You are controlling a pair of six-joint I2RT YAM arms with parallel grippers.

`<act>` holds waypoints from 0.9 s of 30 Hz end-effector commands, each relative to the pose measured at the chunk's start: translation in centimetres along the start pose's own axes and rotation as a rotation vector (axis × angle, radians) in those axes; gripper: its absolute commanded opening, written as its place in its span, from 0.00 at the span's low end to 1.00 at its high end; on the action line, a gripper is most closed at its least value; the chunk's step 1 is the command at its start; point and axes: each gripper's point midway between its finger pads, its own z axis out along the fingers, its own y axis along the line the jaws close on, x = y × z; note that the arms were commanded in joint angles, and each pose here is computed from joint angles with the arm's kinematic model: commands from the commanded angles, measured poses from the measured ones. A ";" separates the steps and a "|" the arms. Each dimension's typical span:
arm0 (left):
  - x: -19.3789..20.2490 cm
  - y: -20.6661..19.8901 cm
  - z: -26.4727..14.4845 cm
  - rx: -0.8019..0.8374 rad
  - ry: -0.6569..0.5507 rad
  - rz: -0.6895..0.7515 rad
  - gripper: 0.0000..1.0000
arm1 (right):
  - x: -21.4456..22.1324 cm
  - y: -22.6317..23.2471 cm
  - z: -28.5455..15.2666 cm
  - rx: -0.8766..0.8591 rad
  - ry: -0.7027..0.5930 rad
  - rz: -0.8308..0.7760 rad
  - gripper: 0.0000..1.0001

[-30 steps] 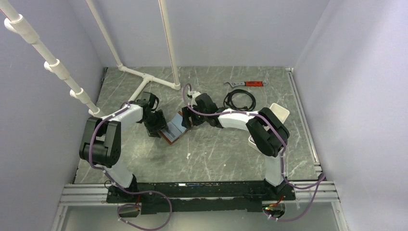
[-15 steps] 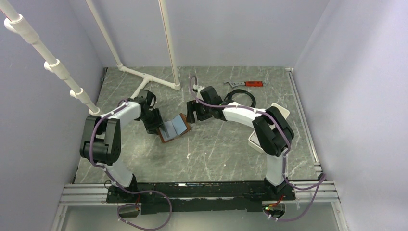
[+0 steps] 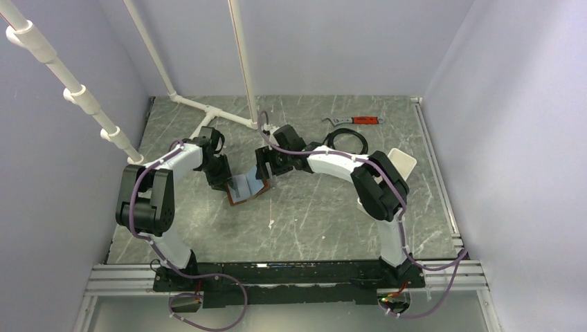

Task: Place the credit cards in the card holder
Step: Open the card holder at the center of the board, then move the storage box to the center of the board.

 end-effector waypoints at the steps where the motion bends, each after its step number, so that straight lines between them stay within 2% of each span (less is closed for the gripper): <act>1: 0.0 1.1 0.2 -0.050 0.014 0.013 0.35 | -0.4 -0.1 0.3 0.049 -0.019 0.016 0.73; 6: 0.5 0.8 -0.2 -0.026 0.017 0.010 0.40 | -0.1 0.4 -0.1 0.039 -0.012 0.015 0.72; 12: -0.4 -0.2 -2.6 0.003 -0.031 0.020 0.52 | -0.5 1.2 -2.1 0.029 -0.025 -0.003 0.76; 20: -1.8 -2.1 -6.0 0.077 -0.101 0.064 0.74 | -2.3 1.1 -5.9 0.070 -0.064 -0.044 0.82; 24: -2.5 -3.6 -7.6 0.121 -0.163 0.125 0.81 | -3.7 -2.3 -10.7 0.135 -0.145 0.031 0.82; 27: -3.0 -5.9 -8.5 0.153 -0.212 0.215 0.82 | -3.7 -7.4 -15.9 0.335 -0.206 0.062 0.82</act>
